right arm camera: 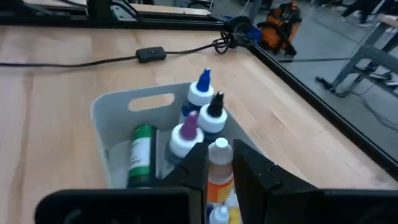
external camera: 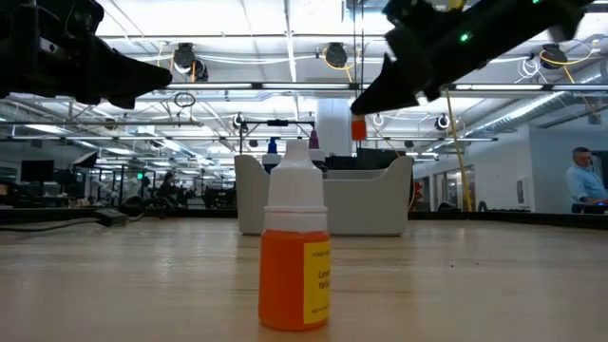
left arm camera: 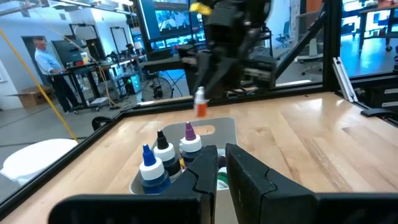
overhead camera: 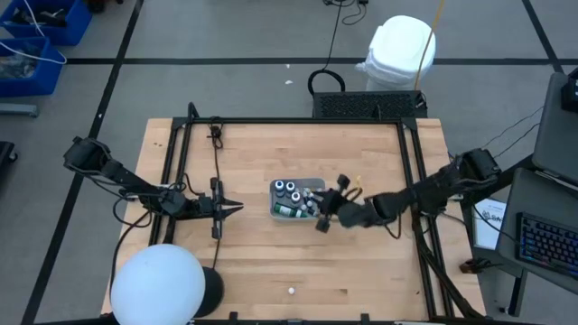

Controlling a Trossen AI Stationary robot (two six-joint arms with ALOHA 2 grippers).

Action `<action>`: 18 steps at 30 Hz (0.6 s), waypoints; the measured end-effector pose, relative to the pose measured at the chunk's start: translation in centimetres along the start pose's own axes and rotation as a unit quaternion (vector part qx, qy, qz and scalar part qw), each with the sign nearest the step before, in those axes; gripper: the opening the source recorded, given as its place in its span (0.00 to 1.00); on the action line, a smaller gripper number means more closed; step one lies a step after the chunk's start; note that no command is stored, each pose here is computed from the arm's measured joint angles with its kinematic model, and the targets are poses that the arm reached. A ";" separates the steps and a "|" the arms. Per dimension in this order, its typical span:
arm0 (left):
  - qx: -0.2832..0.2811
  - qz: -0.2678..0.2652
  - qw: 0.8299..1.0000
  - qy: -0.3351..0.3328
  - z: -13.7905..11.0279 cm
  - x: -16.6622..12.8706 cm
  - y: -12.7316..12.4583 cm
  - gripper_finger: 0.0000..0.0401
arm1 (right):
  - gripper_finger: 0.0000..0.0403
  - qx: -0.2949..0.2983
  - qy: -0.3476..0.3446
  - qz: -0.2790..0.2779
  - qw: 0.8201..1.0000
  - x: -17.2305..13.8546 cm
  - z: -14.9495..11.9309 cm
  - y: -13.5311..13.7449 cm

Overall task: Pick & Place food coloring
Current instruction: Put the small orange food coloring bottle into the gray bin

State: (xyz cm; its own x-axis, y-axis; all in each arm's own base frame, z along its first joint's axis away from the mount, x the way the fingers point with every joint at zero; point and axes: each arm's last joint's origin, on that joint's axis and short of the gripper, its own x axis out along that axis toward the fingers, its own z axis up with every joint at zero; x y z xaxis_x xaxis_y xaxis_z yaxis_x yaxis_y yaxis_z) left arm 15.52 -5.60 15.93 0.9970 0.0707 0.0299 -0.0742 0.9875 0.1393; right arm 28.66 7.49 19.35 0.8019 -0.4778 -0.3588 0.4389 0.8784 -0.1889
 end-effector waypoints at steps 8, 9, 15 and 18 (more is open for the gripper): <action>0.005 -0.002 1.000 0.010 -0.2 0.0 0.0 0.10 | 0.10 0.034 0.011 0.006 0.999 3.2 -1.2 -4.1; 0.007 -0.001 1.000 0.010 -0.2 0.0 0.0 0.10 | 0.10 0.039 0.011 0.007 0.999 3.6 -1.4 -4.4; 0.052 0.004 0.999 0.007 -0.2 0.0 0.1 0.10 | 0.10 0.044 -0.005 0.002 0.999 4.2 -2.5 -5.3; 0.053 0.012 0.998 0.007 -0.2 0.1 0.3 0.10 | 0.10 0.046 -0.003 0.001 0.999 4.2 -2.9 -5.4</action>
State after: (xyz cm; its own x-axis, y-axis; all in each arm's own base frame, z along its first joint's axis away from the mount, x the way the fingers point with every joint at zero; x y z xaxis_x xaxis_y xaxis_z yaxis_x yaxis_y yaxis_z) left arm 15.63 -5.23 15.83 0.9950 0.0975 0.0219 -0.0999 0.9649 0.2430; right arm 28.47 0.76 16.27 0.8052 -0.4760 -0.3538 0.4722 0.8754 -0.1030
